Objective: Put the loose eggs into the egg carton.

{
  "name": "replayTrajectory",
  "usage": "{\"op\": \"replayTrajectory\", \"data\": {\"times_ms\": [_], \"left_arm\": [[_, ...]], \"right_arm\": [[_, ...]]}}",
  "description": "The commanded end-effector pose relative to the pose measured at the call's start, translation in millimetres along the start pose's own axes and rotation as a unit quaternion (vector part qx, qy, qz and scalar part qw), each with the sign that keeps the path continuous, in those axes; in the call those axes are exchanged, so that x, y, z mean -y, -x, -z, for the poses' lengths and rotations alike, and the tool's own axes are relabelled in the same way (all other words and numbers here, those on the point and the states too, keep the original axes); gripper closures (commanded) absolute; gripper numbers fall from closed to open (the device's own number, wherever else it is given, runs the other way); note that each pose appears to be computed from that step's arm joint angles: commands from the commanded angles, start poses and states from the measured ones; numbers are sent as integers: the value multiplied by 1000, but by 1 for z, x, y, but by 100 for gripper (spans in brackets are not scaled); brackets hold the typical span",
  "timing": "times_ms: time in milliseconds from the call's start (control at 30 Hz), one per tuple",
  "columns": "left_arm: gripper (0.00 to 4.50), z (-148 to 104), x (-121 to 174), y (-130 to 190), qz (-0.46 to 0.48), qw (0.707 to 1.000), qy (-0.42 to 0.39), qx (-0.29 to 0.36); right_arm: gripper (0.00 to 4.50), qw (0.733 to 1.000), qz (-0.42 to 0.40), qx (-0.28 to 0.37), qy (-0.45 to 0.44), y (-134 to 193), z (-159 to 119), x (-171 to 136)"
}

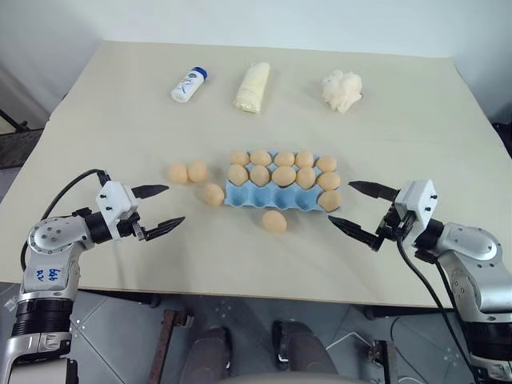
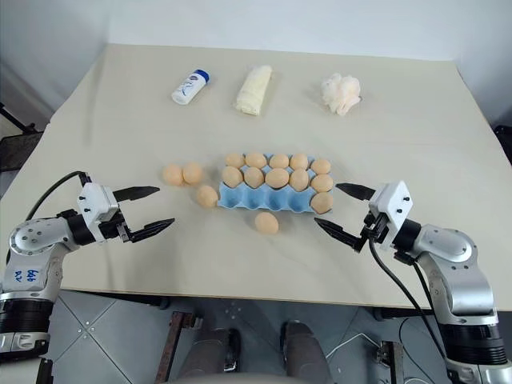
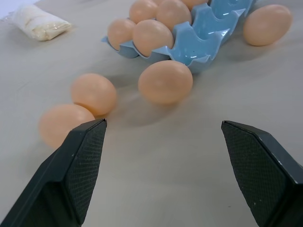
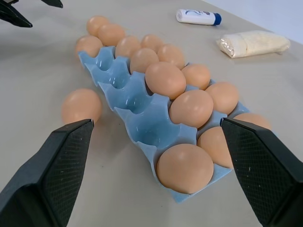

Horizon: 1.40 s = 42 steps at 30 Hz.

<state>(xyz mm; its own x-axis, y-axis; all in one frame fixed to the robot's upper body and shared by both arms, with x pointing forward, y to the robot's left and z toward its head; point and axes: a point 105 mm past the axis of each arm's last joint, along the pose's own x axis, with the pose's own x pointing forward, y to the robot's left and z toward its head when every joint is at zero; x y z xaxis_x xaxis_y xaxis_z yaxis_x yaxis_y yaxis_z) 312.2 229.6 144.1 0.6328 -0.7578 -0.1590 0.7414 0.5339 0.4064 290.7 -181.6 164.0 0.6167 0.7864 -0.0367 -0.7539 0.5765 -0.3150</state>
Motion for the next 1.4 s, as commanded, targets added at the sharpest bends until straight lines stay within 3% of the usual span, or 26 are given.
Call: {"op": "replayTrajectory", "data": {"times_ms": [33, 200, 367, 600, 900, 1400], "left_arm": [[37, -19, -7, -3, -15, 999, -26, 31], [37, -30, 2, -8, 13, 998, -4, 66], [37, -25, 19, -7, 73, 996, -11, 50], [37, -18, 42, -8, 154, 987, -18, 38], [37, -14, 47, -4, 156, 987, -14, 28], [37, -11, 46, 0, 130, 991, -6, 24]], "right_arm": [[0, 1000, 4, 15, 13, 0, -7, 2], [0, 1000, -15, -4, 6, 6, 1, -8], [0, 995, -87, -44, -11, 11, 10, -33], [0, 986, -164, -30, 0, -34, 6, -67], [0, 985, -169, -30, 27, -94, 17, -76], [0, 984, -176, -24, 25, -115, 24, -80]]}}
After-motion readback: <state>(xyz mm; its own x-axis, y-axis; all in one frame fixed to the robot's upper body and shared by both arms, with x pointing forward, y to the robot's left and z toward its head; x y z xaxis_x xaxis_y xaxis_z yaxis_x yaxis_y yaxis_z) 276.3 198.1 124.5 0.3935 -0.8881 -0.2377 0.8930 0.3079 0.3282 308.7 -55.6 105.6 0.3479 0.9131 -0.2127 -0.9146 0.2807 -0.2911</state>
